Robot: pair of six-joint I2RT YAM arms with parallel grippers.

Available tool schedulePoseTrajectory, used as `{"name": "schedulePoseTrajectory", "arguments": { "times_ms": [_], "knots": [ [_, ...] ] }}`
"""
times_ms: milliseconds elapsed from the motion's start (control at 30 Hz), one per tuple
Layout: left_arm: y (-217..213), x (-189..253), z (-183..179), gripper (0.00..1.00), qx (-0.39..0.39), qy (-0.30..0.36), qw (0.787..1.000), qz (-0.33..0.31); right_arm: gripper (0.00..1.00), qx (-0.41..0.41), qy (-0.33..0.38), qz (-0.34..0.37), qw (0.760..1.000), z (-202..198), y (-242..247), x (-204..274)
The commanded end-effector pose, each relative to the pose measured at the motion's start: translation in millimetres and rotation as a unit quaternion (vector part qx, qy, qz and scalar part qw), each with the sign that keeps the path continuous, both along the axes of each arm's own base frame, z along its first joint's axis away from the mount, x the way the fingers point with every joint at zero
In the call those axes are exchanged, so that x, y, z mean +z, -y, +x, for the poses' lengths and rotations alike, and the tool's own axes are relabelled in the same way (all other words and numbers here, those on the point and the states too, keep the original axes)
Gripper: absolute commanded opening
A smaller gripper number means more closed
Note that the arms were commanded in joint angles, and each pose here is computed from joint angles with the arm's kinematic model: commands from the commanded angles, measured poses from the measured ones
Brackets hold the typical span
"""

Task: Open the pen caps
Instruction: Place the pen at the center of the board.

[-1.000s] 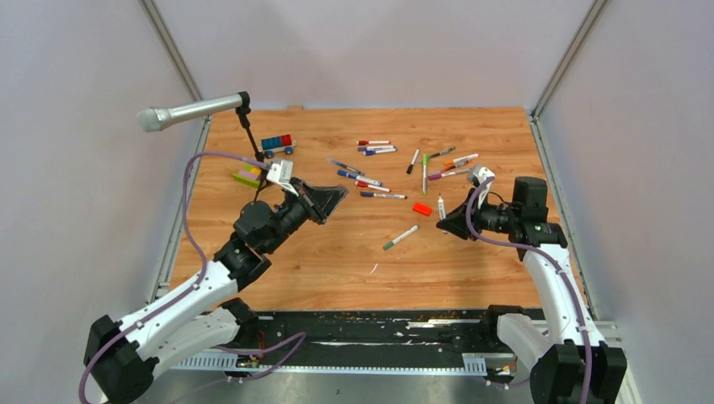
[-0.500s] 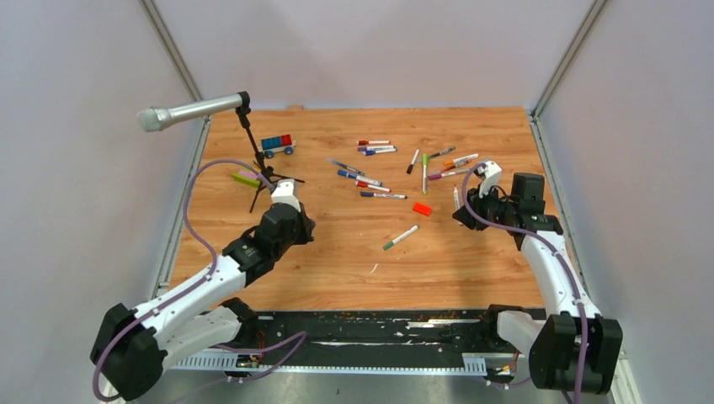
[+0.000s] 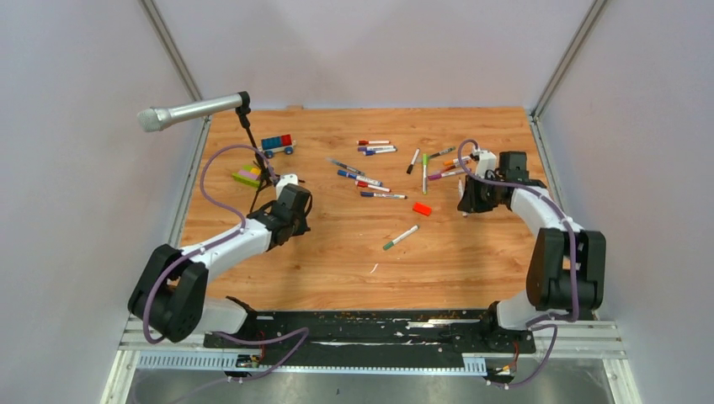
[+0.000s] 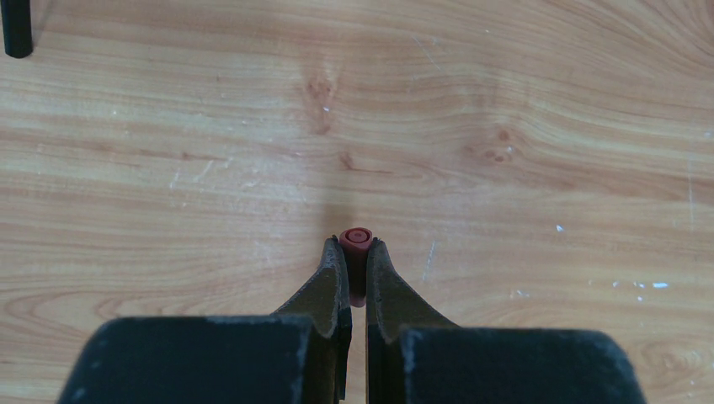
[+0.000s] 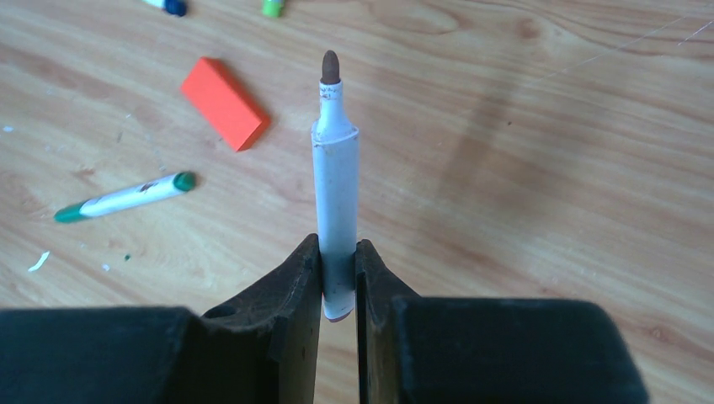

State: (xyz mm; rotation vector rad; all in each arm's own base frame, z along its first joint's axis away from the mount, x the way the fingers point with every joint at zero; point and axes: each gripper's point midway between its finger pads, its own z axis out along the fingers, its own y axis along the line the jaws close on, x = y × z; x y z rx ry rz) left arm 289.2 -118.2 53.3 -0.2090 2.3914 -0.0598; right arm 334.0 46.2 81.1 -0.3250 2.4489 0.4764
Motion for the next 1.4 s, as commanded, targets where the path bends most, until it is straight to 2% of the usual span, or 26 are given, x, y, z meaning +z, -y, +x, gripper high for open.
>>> {"name": "schedulePoseTrajectory", "arguments": {
  "times_ms": [0,167,367,733,900,1100,1233,1367],
  "knots": [
    [-12,1,10,0.0,0.014,-0.005,0.999,0.04,0.0,-0.035,-0.05,-0.025,0.998,15,14,-20],
    [-18,-11,12,0.0,0.02,-0.016,0.998,0.052,0.01,-0.053,-0.086,-0.051,0.994,18,23,-43],
    [-20,-24,16,0.02,0.021,-0.033,0.998,0.052,0.07,-0.061,-0.097,-0.066,0.991,14,29,-53],
    [-17,-34,20,0.15,0.016,-0.048,0.998,0.042,0.26,-0.056,-0.115,-0.069,0.989,7,30,-63],
    [-16,-27,19,0.27,0.013,-0.045,0.998,0.037,0.36,-0.054,-0.11,-0.066,0.99,7,28,-58],
    [-12,-8,14,0.45,-0.007,-0.039,0.999,0.024,0.41,-0.046,-0.081,-0.067,0.993,8,29,-38],
    [-10,7,5,0.51,-0.024,-0.035,0.999,0.014,0.48,-0.01,-0.038,-0.051,0.998,3,22,-7],
    [-1,30,-4,0.59,-0.058,0.003,0.998,-0.024,0.52,0.048,0.018,-0.032,0.998,-12,11,29]
  ]
}}
